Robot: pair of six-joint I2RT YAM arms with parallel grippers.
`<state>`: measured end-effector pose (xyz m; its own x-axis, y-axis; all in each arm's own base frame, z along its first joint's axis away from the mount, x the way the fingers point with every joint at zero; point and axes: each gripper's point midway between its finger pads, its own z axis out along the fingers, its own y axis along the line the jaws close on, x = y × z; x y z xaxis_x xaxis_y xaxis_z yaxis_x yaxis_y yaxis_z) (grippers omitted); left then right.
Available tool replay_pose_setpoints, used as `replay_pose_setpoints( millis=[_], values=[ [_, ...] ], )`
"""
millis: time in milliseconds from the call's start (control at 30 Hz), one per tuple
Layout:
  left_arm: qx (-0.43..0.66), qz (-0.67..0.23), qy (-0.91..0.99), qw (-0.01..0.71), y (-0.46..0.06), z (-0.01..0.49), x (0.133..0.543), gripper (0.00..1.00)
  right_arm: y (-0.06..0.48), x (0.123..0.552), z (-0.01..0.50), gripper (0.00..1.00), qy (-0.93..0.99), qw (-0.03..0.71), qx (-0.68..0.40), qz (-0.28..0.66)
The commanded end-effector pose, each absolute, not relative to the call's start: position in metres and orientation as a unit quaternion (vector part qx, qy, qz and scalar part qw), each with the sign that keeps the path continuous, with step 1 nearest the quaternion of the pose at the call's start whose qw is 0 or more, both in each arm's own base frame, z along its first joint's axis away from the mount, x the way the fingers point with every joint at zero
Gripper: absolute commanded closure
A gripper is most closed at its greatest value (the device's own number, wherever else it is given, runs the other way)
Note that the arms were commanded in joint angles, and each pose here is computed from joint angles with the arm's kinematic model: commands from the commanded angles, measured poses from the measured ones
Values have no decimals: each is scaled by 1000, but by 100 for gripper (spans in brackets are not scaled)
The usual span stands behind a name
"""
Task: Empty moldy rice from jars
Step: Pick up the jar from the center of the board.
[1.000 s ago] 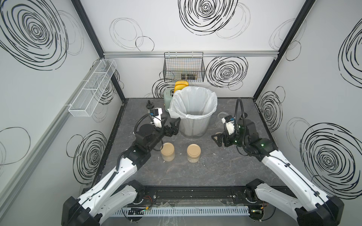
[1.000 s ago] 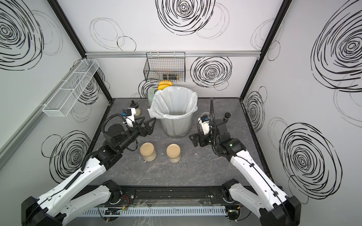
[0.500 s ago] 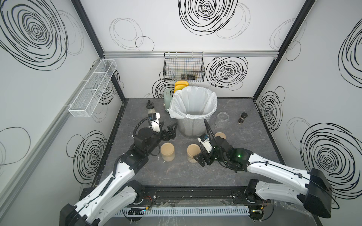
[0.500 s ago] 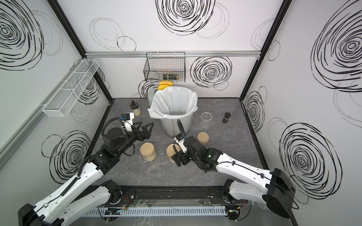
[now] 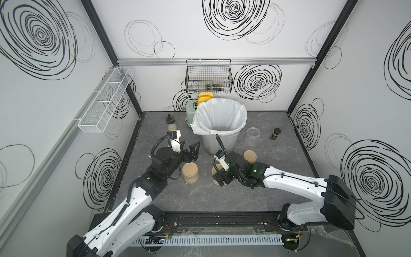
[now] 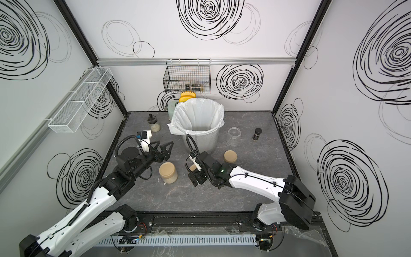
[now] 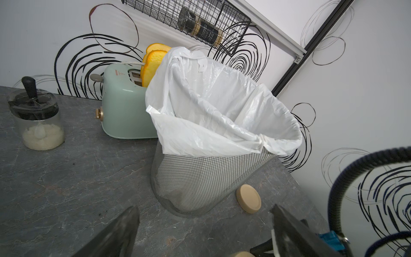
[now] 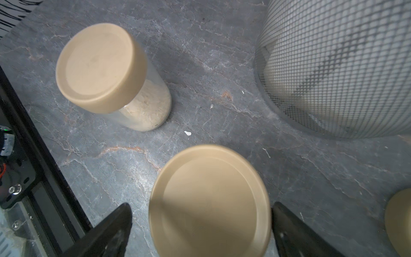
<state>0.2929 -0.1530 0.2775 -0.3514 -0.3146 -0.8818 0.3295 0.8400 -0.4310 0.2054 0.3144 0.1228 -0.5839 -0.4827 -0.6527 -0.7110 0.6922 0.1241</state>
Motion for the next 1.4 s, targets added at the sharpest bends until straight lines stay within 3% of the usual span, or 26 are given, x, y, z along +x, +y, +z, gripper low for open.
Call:
replay_pose_setpoints(
  millis=[0, 467, 767, 1167, 1367],
  values=[
    [-3, -279, 765, 581, -148, 280, 294, 4, 322, 208, 127, 2, 867, 301, -352, 184],
    [-4, -278, 765, 581, -147, 276, 293, 4, 324, 210, 87, 2, 893, 236, -365, 119],
    [-3, -276, 766, 580, -145, 275, 293, 4, 327, 209, 81, 0, 894, 236, -363, 115],
    [-3, -272, 768, 580, -143, 272, 292, 4, 325, 207, 89, 32, 891, 249, -358, 129],
    [8, -271, 768, 580, -144, 274, 290, 4, 325, 205, 125, 38, 883, 271, -347, 164]
  ],
)
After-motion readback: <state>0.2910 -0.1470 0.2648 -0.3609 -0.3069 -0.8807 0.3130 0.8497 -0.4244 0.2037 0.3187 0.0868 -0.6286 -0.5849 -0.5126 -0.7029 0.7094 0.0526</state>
